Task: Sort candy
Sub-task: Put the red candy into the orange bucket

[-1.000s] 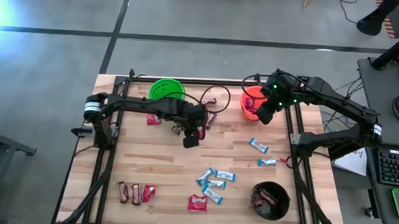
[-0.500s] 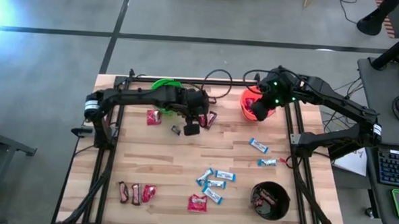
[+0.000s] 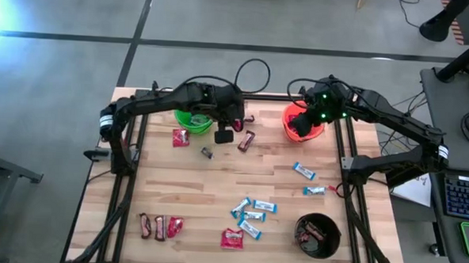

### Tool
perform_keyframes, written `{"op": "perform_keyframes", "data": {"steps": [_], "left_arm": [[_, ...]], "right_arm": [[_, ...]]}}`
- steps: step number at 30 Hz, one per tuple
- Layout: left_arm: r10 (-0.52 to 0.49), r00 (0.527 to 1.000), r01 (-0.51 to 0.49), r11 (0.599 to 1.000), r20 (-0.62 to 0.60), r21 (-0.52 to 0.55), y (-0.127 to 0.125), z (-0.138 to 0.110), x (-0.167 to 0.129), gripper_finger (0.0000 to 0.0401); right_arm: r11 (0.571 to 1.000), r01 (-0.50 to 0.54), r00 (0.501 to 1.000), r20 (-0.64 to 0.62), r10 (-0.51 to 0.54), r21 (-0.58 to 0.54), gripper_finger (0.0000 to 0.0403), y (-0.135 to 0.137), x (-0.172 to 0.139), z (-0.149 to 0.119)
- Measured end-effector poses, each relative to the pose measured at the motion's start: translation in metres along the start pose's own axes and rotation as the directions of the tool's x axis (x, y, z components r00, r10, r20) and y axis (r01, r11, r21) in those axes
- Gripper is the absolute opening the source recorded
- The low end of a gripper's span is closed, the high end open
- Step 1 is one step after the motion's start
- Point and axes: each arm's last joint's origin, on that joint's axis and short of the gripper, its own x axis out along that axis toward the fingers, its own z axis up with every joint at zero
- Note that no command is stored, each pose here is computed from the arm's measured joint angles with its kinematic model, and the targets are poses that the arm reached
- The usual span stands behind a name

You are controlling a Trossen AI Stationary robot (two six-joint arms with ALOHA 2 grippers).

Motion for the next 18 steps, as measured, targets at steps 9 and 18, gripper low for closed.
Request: {"op": "perform_keyframes", "data": {"steps": [9, 18], "left_arm": [[0.028, 0.995, -0.032, 0.999, 0.095, 0.039, 0.009, 0.013, -0.022, 0.0], [0.059, 0.98, -0.068, 0.997, 0.19, 0.042, 0.016, 0.023, -0.035, 0.0]], "right_arm": [[0.99, -0.114, 0.981, 0.167, 0.1, 0.081, 0.0186, 0.012, -0.001, 0.015], [0.986, -0.147, 0.962, 0.245, 0.124, 0.08, 0.0184, 0.032, 0.013, 0.022]]}}
